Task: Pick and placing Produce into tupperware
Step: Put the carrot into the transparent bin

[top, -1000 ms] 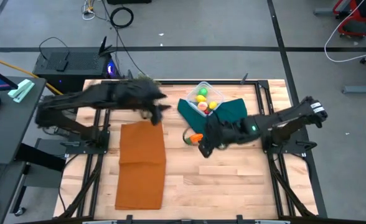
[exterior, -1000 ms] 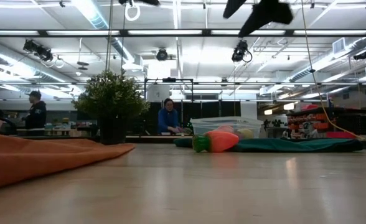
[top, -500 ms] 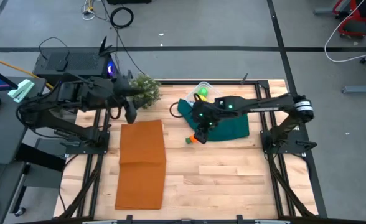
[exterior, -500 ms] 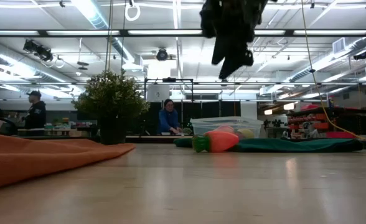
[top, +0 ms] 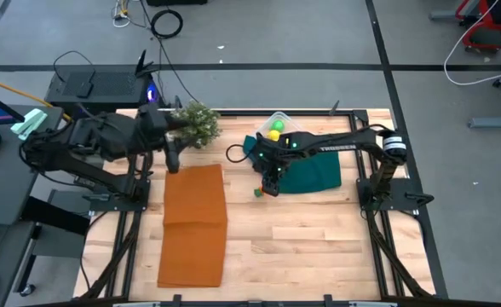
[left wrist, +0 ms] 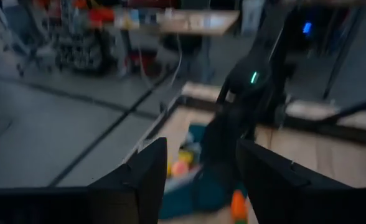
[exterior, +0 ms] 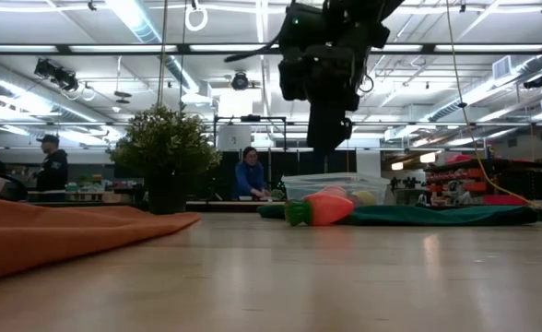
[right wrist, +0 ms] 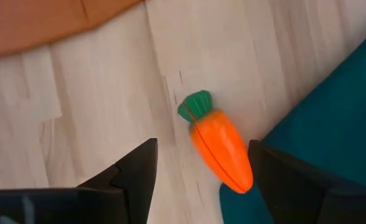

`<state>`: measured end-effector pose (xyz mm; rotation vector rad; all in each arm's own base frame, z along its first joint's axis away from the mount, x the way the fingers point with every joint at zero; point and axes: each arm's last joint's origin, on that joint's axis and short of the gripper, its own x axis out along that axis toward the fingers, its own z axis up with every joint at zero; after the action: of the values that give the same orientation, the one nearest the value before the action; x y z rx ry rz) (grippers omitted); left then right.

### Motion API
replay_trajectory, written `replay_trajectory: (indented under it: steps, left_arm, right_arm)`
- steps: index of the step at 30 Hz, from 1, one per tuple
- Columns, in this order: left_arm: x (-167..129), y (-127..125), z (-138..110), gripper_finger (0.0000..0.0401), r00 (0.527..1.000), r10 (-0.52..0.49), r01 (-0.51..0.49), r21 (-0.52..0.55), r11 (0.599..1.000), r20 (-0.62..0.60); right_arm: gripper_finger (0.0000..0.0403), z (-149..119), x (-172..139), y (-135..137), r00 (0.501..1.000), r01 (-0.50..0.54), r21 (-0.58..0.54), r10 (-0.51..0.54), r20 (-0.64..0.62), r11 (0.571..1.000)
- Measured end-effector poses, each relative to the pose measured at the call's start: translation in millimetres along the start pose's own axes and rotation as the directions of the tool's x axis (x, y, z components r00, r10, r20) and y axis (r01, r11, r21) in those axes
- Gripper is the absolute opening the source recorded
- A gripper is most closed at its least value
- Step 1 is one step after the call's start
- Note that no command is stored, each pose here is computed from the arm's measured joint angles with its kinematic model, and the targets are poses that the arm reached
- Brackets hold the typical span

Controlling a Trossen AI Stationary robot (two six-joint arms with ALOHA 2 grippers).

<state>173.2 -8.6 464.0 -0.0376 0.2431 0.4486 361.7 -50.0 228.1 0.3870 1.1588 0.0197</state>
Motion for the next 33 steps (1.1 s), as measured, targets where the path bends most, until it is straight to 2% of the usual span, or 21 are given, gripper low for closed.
replay_trajectory:
  steps: [4,8,14,16,24,33]
  left_arm:
    - [-4,3,-1,0.0184,0.994,-0.012,0.016,-0.029,0.999,0.113]
    - [-1,7,-9,0.0175,0.989,0.008,0.002,-0.064,0.998,0.145]
    - [6,12,-18,0.0174,0.989,0.053,-0.041,-0.089,0.995,0.136]
    - [7,13,-17,0.0176,0.986,0.056,-0.036,-0.129,0.991,0.158]
    - [7,13,-16,0.0172,0.981,0.084,-0.056,-0.161,0.985,0.174]
    - [2,16,-13,0.0172,0.973,0.115,-0.080,-0.175,0.981,0.198]
  right_arm:
    - [0.0217,2,0,-6,1.000,-0.021,-0.022,0.022,0.008,1.000]
    - [0.0217,3,-1,-5,0.999,-0.034,-0.080,0.036,0.012,0.996]
    - [0.0223,1,6,-5,0.999,-0.033,-0.212,0.030,-0.016,0.977]
    - [0.0229,1,9,-5,1.000,-0.014,-0.259,0.007,-0.030,0.966]
    - [0.0248,6,16,-7,0.993,0.058,-0.422,-0.095,-0.068,0.905]
    - [0.0250,0,39,-8,0.977,0.014,-0.463,-0.110,-0.180,0.886]
